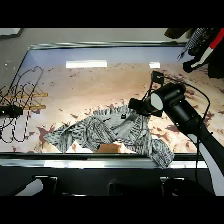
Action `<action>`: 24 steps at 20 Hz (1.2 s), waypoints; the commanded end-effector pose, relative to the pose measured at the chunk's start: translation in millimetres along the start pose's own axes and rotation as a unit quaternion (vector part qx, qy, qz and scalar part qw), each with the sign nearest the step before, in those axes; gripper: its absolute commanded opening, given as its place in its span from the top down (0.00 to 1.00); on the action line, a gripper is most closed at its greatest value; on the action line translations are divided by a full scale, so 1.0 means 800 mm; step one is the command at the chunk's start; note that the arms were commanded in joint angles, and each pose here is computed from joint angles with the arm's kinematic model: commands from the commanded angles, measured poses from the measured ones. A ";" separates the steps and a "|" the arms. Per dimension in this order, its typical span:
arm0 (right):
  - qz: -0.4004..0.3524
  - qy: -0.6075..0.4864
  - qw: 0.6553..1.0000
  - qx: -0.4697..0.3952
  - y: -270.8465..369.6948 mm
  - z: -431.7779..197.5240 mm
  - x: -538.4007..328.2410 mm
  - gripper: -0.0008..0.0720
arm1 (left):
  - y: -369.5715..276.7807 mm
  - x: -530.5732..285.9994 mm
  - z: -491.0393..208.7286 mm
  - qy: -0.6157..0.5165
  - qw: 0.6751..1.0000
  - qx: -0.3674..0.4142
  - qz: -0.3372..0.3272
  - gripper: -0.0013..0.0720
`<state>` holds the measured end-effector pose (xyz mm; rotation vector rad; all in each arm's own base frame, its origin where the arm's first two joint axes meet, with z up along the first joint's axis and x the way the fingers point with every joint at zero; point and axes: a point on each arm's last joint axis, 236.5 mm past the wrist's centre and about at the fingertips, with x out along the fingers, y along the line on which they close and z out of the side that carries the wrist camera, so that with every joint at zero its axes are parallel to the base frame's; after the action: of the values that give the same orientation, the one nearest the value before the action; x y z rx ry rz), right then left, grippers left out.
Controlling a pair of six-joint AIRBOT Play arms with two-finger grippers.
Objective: Fold the clothes and pants, and hang the long-sleeved shirts on hangers.
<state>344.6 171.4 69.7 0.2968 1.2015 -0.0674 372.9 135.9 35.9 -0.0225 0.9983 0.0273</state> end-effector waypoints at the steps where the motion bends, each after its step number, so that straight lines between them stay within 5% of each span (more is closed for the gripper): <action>1: -0.003 -0.002 1.000 -0.001 -0.001 0.001 0.000 0.95 | -0.028 -0.051 0.059 -0.071 0.997 0.036 0.003 0.95; 9: -0.031 -0.026 0.999 -0.017 -0.018 0.016 -0.001 0.95 | -0.171 -0.147 0.063 -0.139 0.975 0.157 -0.073 0.96; 14: -0.043 -0.037 0.998 -0.022 -0.025 0.022 -0.002 0.95 | -0.273 -0.168 -0.049 -0.098 0.941 0.262 -0.191 0.96; 24: -0.086 -0.045 0.995 -0.015 -0.050 0.027 -0.005 0.95 | -0.331 -0.198 -0.159 -0.082 0.891 0.345 -0.283 0.96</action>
<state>354.0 133.8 72.5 0.1674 1.1431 -0.1764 211.8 -117.1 106.4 0.3274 0.7718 -0.7394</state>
